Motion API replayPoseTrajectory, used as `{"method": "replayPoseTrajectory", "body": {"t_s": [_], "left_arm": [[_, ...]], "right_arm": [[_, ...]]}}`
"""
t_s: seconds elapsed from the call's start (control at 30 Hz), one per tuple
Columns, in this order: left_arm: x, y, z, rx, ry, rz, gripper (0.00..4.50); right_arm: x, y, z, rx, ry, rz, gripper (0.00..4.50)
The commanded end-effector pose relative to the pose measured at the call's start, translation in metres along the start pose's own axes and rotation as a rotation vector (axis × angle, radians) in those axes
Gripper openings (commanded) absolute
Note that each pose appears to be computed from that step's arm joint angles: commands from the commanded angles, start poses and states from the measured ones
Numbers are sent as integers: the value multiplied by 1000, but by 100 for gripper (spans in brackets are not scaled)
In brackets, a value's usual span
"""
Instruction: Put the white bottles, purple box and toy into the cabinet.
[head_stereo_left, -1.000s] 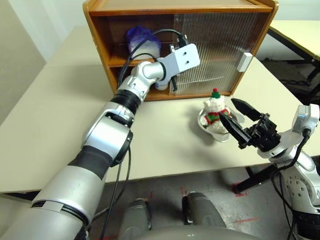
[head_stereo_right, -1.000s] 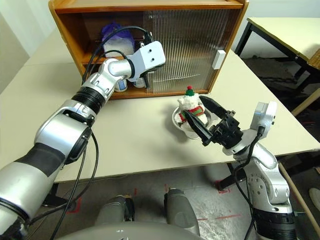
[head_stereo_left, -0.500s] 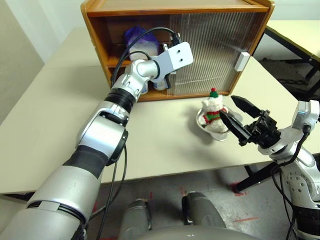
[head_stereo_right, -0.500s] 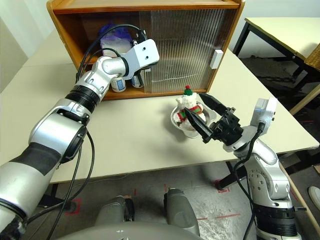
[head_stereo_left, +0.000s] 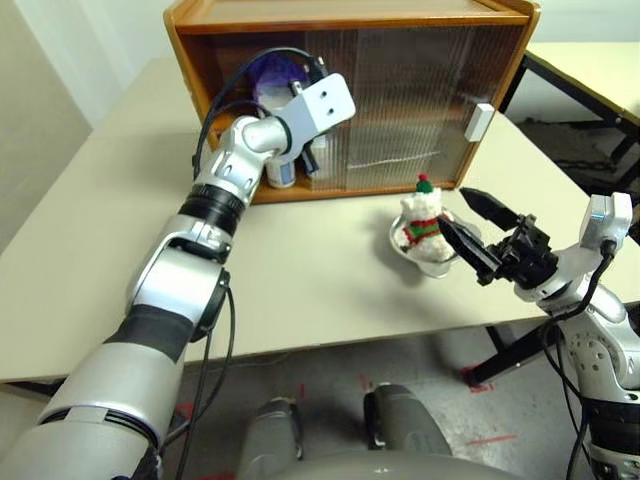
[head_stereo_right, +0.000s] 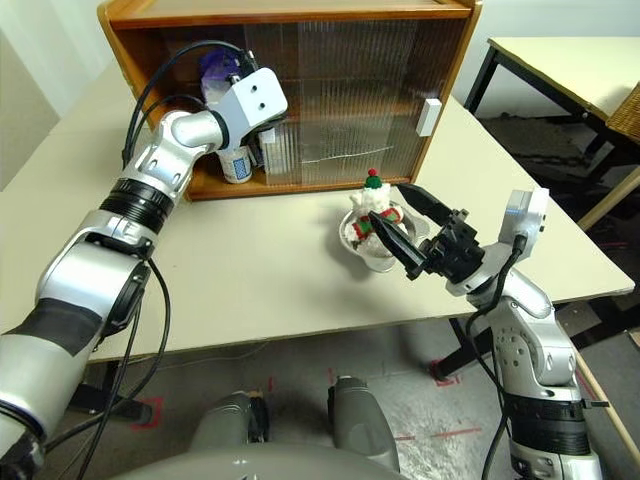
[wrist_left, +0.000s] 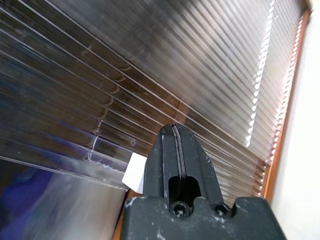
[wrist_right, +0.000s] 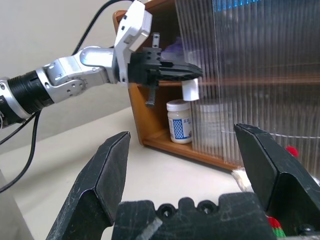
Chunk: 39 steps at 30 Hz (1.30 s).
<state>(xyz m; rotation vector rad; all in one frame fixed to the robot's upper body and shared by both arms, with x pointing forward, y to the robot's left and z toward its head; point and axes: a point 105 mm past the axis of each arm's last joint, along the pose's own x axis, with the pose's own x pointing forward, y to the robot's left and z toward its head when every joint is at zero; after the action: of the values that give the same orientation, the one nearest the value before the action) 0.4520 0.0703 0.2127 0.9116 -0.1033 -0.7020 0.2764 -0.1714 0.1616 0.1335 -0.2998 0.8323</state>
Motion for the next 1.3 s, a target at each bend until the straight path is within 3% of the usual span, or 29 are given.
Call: {"method": "replayPoseTrajectory", "body": {"t_s": [0.03, 0.6, 0.9, 1.03, 1.13, 1.3], "left_arm": [[-20, 21, -27, -45, 82, 77, 3], [-82, 40, -80, -62, 225, 169, 3], [-92, 40, -84, -71, 231, 179, 3], [-86, 32, -71, -127, 136, 143, 3], [-79, 10, -49, -198, -23, 25, 59], [-96, -14, -2, -297, -374, -123, 250]], "right_arm": [[-3, -12, 5, -21, -6, -26, 450], [-9, -45, 10, -37, -20, -82, 450], [-13, -50, 9, -48, -2, -101, 450], [-15, -55, 11, -63, 6, -121, 450], [-20, -61, 14, -75, 17, -139, 450], [-27, -72, 19, -89, 45, -166, 450]]}}
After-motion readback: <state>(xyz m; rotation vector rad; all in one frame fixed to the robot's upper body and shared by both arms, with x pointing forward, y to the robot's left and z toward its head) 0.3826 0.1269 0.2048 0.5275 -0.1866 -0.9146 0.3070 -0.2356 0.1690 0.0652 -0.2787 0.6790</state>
